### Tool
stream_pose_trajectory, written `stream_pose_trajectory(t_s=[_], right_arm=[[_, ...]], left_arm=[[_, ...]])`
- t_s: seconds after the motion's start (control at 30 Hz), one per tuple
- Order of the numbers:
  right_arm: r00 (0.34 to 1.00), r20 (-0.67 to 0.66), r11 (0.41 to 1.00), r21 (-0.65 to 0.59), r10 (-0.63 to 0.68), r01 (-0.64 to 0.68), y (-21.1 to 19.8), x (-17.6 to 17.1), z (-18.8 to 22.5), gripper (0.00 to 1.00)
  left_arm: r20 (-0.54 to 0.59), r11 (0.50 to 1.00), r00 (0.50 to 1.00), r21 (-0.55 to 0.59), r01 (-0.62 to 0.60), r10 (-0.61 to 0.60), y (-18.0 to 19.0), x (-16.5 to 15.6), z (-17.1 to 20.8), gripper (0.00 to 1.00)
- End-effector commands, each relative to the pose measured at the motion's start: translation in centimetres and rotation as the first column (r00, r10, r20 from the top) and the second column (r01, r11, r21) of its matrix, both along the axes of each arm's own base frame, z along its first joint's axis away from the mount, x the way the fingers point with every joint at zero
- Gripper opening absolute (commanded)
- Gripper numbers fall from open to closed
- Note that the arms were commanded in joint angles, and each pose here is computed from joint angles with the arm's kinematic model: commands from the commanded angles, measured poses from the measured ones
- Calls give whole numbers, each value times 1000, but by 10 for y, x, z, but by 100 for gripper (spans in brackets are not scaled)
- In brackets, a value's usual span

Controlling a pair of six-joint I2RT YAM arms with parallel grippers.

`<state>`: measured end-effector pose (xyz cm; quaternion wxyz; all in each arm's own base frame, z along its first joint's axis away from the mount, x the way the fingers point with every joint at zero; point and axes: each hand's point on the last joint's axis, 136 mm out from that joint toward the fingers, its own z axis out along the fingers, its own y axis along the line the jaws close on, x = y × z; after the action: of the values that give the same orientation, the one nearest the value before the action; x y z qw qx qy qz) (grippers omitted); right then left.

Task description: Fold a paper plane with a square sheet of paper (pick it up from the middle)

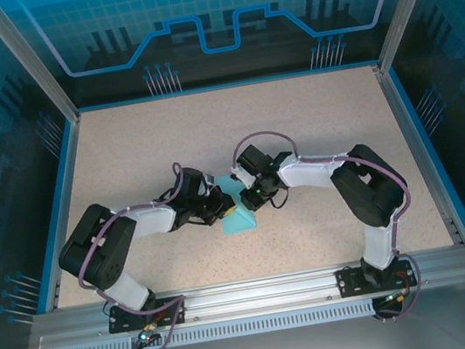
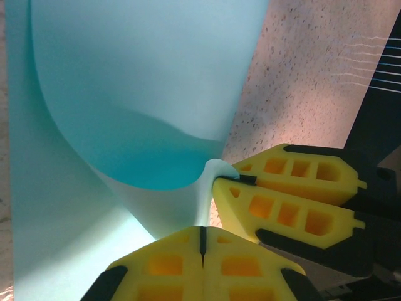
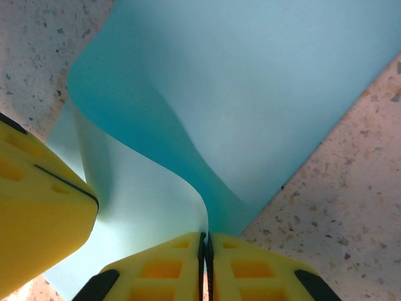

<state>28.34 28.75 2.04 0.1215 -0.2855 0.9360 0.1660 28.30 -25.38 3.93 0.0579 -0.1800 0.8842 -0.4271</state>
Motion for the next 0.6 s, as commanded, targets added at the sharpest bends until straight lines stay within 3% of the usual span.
stream_pose_trajectory(t_s=[0.0, 0.57], right_arm=[[1000, -7, 1000, -10, -14, 14, -5, 4, -7, 12], [999, -20, 999, 24, -27, 28, 0, 4, -2, 16]], left_arm=[[-13, 999, 1000, -18, 26, -26, -6, -4, -3, 0], [-79, 995, 997, 104, 2, 6, 14, -17, -40, 0]])
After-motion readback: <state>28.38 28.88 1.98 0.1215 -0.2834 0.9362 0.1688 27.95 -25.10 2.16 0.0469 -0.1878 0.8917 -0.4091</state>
